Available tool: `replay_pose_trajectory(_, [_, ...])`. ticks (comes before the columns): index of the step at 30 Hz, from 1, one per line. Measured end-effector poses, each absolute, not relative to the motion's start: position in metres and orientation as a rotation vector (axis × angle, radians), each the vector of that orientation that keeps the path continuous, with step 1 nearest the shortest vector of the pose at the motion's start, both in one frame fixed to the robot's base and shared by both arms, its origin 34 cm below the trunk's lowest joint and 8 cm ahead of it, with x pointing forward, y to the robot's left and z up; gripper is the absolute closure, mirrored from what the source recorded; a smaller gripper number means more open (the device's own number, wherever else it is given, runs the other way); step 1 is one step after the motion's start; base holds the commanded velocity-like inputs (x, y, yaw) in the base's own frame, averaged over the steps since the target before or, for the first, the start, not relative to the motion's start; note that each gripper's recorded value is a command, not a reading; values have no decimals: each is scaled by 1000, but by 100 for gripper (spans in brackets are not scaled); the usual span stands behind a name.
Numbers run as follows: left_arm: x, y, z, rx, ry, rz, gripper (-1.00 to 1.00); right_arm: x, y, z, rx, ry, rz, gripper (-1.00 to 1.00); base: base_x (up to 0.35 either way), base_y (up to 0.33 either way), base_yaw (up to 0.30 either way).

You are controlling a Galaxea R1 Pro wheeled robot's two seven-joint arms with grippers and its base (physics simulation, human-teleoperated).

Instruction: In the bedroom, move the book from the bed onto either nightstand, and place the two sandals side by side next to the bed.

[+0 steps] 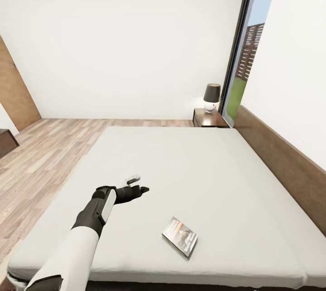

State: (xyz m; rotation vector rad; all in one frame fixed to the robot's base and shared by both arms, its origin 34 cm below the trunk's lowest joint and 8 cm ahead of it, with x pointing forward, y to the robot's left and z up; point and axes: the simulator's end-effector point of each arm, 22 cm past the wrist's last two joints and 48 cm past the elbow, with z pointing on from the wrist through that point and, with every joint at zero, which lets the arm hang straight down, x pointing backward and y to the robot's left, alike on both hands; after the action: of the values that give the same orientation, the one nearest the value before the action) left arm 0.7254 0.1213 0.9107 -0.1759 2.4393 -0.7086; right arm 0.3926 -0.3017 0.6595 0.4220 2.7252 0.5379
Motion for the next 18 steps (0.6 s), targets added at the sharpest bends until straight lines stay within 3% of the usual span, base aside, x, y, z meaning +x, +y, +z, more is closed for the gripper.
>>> replay_pose_trajectory(18, [722, 120, 894, -186, 2466, -714, -100, 383, -302, 652, 433, 2751, 536, -100, 0, 0, 106])
